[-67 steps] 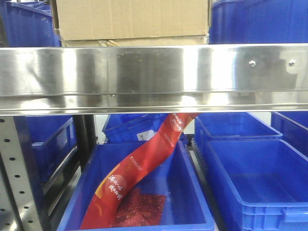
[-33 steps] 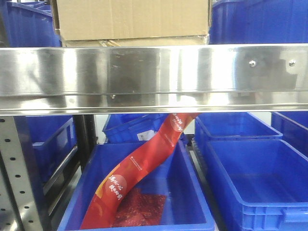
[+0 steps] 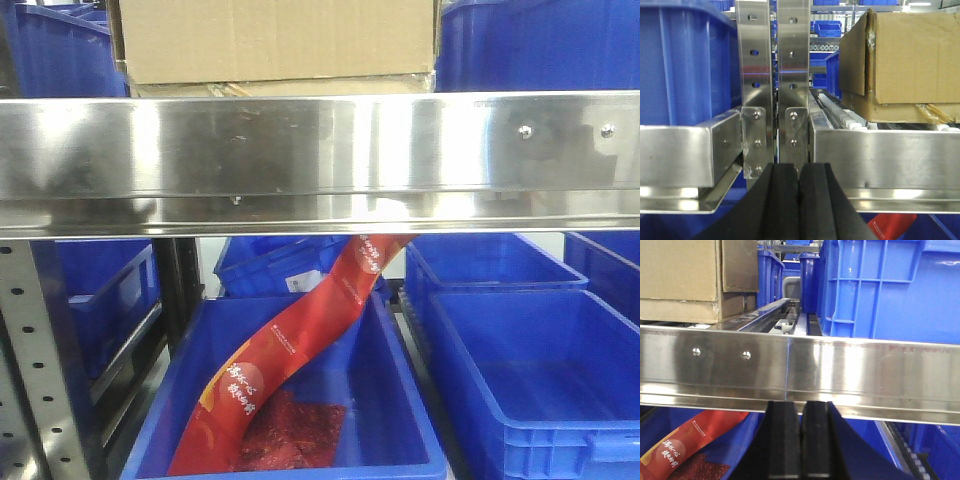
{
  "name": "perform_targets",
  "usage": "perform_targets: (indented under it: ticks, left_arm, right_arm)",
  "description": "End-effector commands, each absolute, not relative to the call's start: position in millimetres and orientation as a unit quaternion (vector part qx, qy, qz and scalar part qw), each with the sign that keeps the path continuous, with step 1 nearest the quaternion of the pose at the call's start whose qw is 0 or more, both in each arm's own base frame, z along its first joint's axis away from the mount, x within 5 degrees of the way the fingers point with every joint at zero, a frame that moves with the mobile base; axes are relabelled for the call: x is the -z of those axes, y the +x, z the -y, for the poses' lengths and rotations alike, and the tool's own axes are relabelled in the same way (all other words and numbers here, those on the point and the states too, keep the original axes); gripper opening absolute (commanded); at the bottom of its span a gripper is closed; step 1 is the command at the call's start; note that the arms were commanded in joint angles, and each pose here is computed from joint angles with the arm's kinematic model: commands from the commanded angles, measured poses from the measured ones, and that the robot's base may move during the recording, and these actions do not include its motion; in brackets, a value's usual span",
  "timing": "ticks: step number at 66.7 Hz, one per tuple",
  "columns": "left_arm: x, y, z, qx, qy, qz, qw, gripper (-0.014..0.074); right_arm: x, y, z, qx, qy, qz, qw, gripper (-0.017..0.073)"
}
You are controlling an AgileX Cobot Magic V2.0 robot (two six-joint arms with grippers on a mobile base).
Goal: Stack two boxes on right shelf middle
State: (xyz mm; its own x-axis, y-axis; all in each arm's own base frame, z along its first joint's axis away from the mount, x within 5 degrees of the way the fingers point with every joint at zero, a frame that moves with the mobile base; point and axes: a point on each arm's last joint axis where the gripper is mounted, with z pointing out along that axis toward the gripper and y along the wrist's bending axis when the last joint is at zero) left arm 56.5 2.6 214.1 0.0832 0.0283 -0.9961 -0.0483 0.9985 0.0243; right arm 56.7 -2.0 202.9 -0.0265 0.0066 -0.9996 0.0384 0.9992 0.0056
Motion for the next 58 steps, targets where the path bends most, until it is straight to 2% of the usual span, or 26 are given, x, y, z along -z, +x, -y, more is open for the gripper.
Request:
perform_targets:
  ticks: [1, 58]
  left_arm:
    - [-214.2, 56.0, -2.9, -0.022, -0.014, -0.671, 0.741, -0.0091]
    - [-214.7, 55.9, -2.9, -0.022, -0.014, -0.669, 0.743, -0.0091]
  right_arm:
    - [-204.4, 56.4, 2.4, 0.017, 0.015, -0.71, 0.704, -0.0166]
    - [-204.4, 56.4, 2.4, 0.017, 0.015, -0.71, 0.704, -0.0166]
